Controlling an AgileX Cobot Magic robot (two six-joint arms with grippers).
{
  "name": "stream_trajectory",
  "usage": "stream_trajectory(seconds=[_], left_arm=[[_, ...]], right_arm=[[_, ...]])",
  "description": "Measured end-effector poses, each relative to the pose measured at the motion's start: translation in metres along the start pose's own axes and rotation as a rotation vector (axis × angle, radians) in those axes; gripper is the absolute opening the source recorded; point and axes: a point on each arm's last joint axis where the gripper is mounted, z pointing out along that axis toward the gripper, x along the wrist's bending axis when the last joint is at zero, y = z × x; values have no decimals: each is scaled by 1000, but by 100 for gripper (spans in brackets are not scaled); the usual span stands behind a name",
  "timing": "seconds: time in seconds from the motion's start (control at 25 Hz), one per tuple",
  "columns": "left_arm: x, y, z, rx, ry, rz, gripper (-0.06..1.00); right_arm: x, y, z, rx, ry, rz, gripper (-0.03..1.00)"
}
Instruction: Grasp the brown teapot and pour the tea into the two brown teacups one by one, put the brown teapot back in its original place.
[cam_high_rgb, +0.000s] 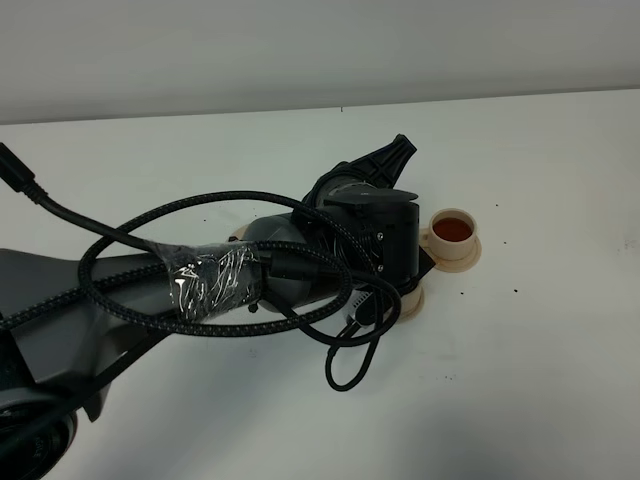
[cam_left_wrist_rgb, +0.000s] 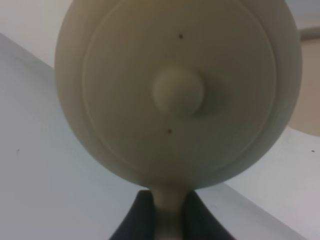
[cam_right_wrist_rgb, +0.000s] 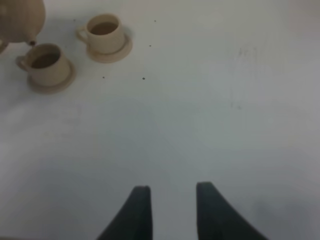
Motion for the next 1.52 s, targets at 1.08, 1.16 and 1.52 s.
stream_trajectory(seconds=[1.08, 1.16, 1.52], left_arm=[[3, -22, -6, -44, -161, -299, 12], [4, -27, -7, -50, -190, -339, 12], [-4, -52, 0, -161, -428, -595, 12]], right_arm=[[0, 0, 0, 0, 0, 0, 24], [0, 0, 0, 0, 0, 0, 24], [0, 0, 0, 0, 0, 0, 24]])
